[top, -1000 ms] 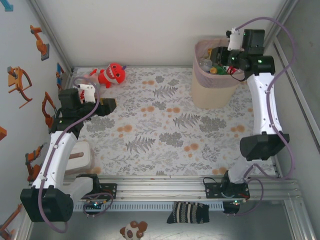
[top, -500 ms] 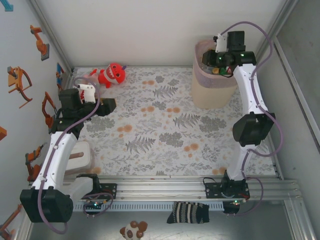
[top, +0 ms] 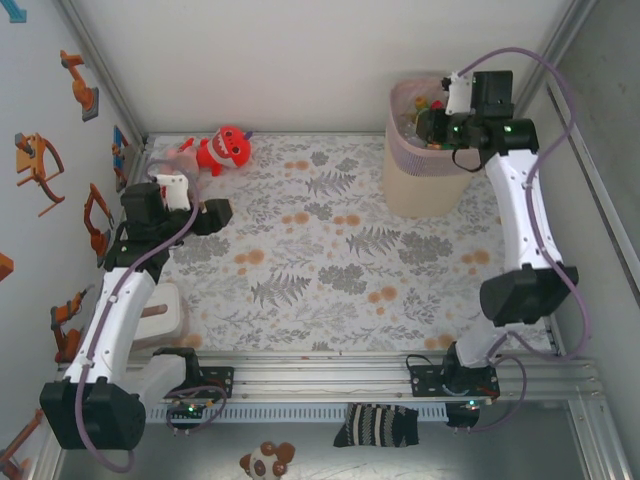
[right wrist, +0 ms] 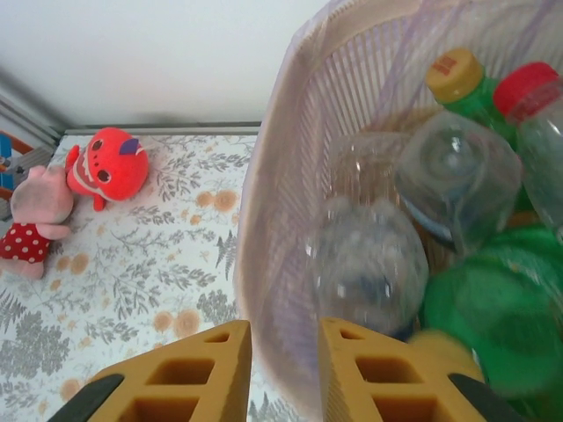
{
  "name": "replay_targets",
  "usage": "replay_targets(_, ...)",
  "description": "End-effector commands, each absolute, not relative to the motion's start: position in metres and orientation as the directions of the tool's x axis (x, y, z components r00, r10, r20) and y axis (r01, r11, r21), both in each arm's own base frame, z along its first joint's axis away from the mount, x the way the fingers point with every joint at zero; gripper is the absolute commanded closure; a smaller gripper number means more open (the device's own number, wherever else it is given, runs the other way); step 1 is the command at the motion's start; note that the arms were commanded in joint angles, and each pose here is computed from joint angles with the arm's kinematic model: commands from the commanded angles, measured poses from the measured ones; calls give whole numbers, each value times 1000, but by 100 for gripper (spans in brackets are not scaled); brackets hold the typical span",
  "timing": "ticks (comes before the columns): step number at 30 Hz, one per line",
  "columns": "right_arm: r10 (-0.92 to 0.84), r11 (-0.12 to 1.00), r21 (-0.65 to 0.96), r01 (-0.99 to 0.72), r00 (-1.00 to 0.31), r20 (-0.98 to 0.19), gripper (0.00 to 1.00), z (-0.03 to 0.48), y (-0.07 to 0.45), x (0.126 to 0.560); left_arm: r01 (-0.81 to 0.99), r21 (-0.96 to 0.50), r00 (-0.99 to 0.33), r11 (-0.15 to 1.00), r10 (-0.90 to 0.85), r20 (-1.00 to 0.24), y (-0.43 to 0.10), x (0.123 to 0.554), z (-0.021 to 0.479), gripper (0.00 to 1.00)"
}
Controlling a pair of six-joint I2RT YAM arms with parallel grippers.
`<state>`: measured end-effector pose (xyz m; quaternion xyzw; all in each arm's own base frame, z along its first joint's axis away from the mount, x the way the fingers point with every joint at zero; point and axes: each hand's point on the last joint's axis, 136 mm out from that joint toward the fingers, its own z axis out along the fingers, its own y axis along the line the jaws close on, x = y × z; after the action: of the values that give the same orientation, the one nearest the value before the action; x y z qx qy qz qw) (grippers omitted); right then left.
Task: Put the plastic bottles in the bin
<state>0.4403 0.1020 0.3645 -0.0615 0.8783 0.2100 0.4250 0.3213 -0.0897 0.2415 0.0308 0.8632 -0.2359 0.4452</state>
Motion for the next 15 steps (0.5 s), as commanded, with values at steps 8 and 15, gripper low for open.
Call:
replay_targets(8, 74, 962, 197, -187, -519, -852, 42, 352, 67, 367, -40, -337, -583, 941, -295, -757, -44, 326, 191, 3)
replay_targets(15, 125, 989, 147, 4, -553, -824, 4, 270, 34, 353, -143, -206, -534, 968, -251, -807, -15, 333, 169, 3)
